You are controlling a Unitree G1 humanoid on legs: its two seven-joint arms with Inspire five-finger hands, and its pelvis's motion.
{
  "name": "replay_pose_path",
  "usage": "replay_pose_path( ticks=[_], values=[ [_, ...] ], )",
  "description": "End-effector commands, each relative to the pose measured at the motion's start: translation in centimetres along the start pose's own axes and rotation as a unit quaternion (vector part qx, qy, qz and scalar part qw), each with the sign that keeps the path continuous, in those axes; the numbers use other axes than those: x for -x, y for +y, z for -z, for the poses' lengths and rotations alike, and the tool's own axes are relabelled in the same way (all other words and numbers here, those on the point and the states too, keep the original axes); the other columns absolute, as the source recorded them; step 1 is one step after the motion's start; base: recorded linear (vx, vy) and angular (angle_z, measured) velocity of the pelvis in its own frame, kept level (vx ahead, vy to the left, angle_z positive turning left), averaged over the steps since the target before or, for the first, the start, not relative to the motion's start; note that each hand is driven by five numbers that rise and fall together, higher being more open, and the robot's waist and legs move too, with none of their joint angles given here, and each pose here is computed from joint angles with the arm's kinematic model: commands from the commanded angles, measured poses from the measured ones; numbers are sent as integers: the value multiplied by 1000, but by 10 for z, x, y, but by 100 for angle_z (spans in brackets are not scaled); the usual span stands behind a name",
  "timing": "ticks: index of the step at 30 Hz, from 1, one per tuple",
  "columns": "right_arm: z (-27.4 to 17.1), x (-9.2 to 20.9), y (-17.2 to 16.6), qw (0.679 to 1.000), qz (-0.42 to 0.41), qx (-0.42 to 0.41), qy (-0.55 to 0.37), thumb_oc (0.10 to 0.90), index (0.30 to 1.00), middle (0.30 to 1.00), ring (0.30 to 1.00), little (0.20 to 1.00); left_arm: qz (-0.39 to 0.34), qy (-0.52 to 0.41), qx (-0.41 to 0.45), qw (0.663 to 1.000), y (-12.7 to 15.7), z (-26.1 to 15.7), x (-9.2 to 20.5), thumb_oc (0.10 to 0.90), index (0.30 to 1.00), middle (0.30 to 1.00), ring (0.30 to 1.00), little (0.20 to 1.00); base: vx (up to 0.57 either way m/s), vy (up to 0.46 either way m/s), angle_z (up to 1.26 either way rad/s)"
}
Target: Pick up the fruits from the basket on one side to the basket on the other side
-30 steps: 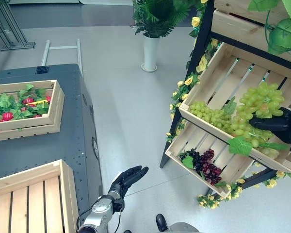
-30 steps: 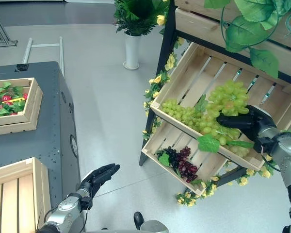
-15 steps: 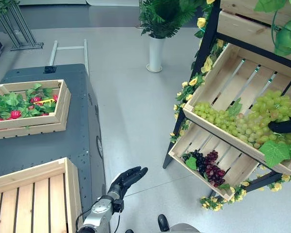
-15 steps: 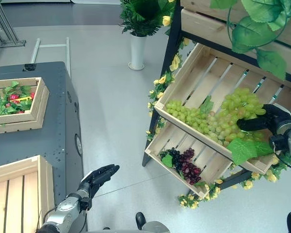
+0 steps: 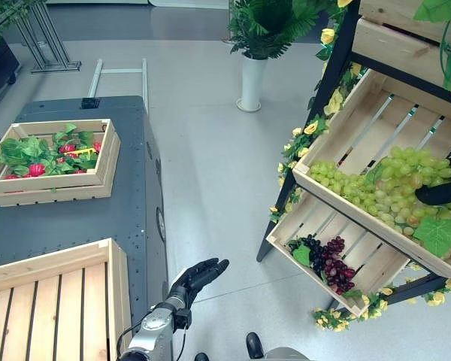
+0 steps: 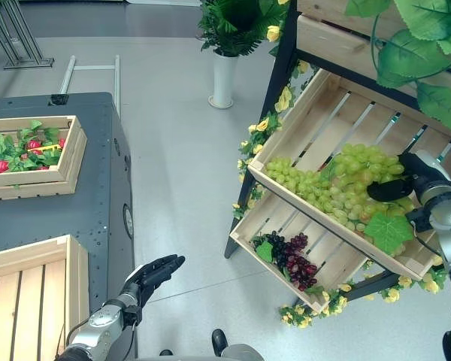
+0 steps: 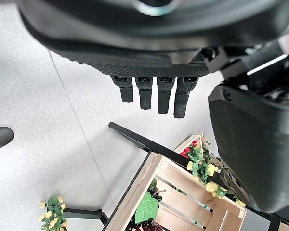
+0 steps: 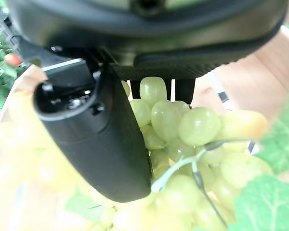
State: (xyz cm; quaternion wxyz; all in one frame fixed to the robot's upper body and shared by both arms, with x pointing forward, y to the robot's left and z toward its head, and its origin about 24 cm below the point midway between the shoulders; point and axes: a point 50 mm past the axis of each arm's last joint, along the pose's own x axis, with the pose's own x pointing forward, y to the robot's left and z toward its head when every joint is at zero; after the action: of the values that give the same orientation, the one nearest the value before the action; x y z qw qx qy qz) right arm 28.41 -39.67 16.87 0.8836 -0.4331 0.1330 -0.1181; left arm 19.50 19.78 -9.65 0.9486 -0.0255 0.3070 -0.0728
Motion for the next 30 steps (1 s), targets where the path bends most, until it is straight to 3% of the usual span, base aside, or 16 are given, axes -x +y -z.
replay_pose_path(
  ticks=[1,10,16,19,23,30],
  values=[
    [-25,10,-65,987,149,12,-55,800,900,900,900,900,40,-77,-23,996,-11,-35,-10,800,900,900,900,900,0,0,0],
    [-30,20,-65,978,175,78,-81,800,900,900,900,900,34,-77,-18,996,-10,-31,-8,800,900,900,900,900,0,0,0],
    [-18,31,-49,977,145,142,-64,800,900,900,900,900,16,-85,-26,996,-6,-32,-7,800,900,900,900,900,2,3,-3],
    [-16,35,-49,976,158,135,-70,800,900,900,900,900,14,-83,-23,996,-5,-32,-7,800,900,900,900,900,4,-13,-9],
    [-14,44,-40,960,219,144,-99,800,900,900,900,900,11,-82,-19,996,-5,-32,-7,800,900,900,900,900,-6,-16,-7],
    [-43,80,-18,906,284,203,-240,800,900,900,900,900,6,-85,1,996,-9,-27,-6,800,900,900,900,900,2,3,0]
  ],
)
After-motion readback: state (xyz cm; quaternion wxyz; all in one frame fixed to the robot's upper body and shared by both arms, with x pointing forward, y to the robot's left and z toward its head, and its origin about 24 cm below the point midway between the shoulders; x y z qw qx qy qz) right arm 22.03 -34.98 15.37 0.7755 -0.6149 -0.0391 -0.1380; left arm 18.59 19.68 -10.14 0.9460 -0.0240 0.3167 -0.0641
